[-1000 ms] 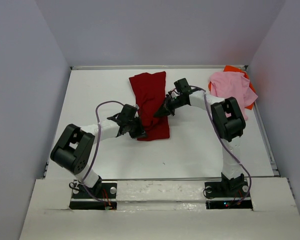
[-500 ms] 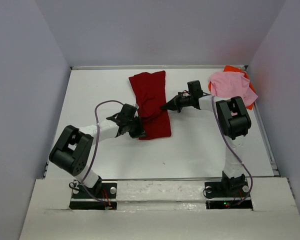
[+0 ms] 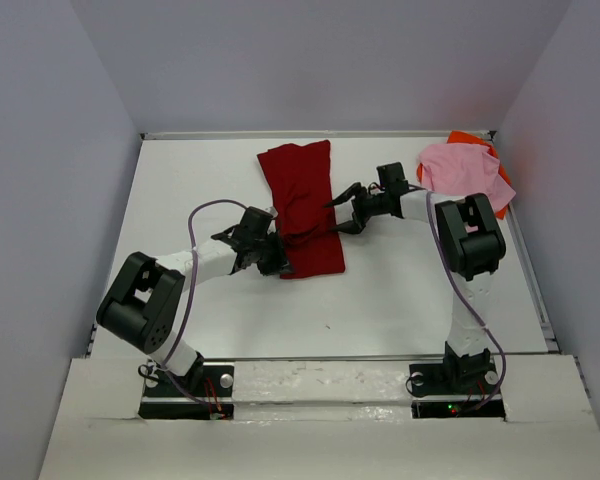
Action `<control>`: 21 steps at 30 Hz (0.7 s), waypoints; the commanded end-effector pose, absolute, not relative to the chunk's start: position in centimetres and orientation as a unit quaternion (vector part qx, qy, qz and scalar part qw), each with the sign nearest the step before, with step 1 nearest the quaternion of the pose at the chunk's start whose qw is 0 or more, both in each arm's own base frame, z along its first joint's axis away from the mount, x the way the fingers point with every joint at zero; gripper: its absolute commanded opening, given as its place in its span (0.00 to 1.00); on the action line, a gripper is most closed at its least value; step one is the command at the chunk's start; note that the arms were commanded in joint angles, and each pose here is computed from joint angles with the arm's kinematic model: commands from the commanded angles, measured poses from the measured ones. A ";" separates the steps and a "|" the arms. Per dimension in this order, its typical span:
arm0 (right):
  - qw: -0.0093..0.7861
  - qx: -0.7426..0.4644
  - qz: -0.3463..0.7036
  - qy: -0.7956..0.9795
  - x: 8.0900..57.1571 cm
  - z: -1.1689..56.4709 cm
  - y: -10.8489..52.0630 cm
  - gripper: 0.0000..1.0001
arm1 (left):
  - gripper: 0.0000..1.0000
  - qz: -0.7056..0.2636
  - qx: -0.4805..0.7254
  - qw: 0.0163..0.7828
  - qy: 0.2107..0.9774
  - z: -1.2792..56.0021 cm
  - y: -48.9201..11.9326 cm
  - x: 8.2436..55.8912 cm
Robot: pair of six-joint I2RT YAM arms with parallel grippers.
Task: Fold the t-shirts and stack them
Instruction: Fold the folded rectangular tshirt in 1/3 of the way
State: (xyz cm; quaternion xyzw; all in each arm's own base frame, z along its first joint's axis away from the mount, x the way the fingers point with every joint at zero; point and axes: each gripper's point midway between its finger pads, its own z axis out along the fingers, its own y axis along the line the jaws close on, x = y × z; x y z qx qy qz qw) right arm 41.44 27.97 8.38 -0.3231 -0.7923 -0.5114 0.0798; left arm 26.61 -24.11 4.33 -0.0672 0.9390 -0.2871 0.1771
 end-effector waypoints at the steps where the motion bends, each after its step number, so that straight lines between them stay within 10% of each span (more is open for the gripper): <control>1: -0.008 -0.271 -0.506 -0.819 43.1 13.0 27.4 0.71 | 0.00 -0.292 -0.059 0.194 0.935 5.4 -23.9 27.0; 13: -0.146 0.059 -0.390 -0.907 38.8 16.3 27.6 0.67 | 0.00 -0.297 -0.054 0.191 0.934 5.5 -24.3 27.3; 19: -0.174 0.157 -0.351 -0.907 33.1 14.0 26.6 0.26 | 0.00 -0.297 -0.053 0.193 0.934 5.8 -24.4 27.5; 21: -0.186 0.194 -0.341 -0.901 31.6 14.3 26.9 0.43 | 0.00 -0.297 -0.054 0.192 0.934 5.8 -24.3 27.5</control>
